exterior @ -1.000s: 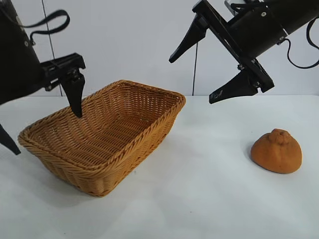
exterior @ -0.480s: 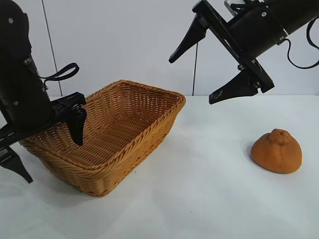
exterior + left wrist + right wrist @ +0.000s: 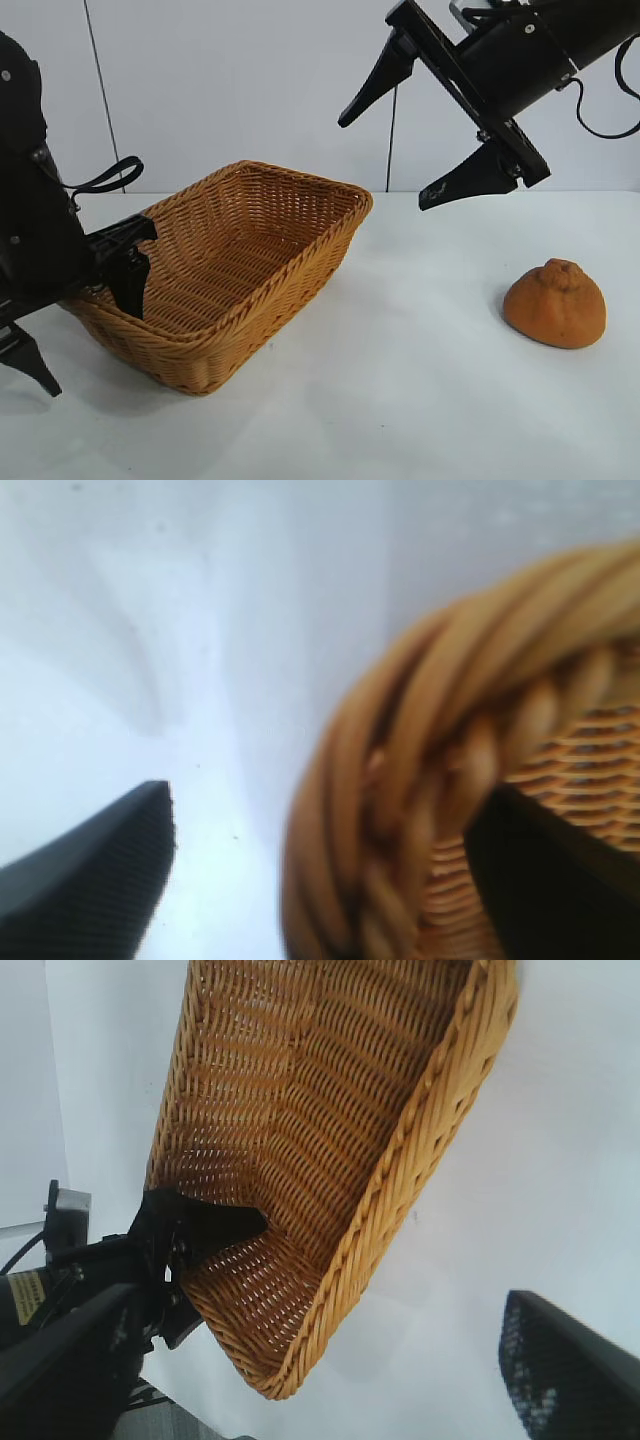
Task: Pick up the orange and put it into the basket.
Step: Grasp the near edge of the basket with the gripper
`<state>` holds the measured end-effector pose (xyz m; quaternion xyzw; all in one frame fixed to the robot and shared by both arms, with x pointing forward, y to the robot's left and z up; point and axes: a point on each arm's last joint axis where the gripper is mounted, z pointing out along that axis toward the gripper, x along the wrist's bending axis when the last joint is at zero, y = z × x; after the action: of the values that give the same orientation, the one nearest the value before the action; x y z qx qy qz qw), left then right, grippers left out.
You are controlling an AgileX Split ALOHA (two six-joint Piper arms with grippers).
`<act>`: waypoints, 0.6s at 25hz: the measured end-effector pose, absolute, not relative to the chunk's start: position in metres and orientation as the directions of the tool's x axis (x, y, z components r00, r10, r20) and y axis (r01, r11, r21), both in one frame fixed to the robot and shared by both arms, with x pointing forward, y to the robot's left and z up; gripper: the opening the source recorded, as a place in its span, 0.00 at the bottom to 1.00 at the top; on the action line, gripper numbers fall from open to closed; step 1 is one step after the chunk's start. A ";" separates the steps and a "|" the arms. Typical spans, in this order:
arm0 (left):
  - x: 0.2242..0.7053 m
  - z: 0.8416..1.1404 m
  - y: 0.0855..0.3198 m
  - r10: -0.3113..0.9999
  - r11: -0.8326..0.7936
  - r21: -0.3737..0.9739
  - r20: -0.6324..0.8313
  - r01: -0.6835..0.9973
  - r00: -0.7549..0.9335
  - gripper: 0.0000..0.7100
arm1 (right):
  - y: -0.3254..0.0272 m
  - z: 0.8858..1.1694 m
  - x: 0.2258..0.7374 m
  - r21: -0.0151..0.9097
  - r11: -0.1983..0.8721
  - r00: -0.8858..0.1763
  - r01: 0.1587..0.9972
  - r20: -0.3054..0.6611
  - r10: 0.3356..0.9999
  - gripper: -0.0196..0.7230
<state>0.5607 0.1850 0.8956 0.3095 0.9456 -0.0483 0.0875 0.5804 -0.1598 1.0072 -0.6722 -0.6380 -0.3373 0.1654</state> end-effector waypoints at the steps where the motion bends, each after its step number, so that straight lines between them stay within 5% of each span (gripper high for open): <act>1: 0.561 0.896 0.184 0.573 0.805 -0.046 -0.199 0.592 -0.795 0.67 | -0.160 1.007 0.580 0.208 -0.131 -0.041 0.969 0.664 0.746 0.92; 8: 0.561 0.897 0.180 0.548 0.812 -0.081 -0.232 0.577 -0.803 0.15 | -0.160 1.007 0.581 0.210 -0.133 -0.042 0.969 0.663 0.747 0.92; 15: 0.565 0.909 0.187 0.526 0.824 -0.076 -0.266 0.561 -0.808 0.13 | -0.160 1.007 0.581 0.210 -0.133 -0.042 0.969 0.663 0.747 0.92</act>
<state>0.5650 0.1874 0.9091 0.2868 0.9478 -0.0755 0.1173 0.5807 -0.1599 1.0071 -0.6725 -0.6378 -0.3378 0.1640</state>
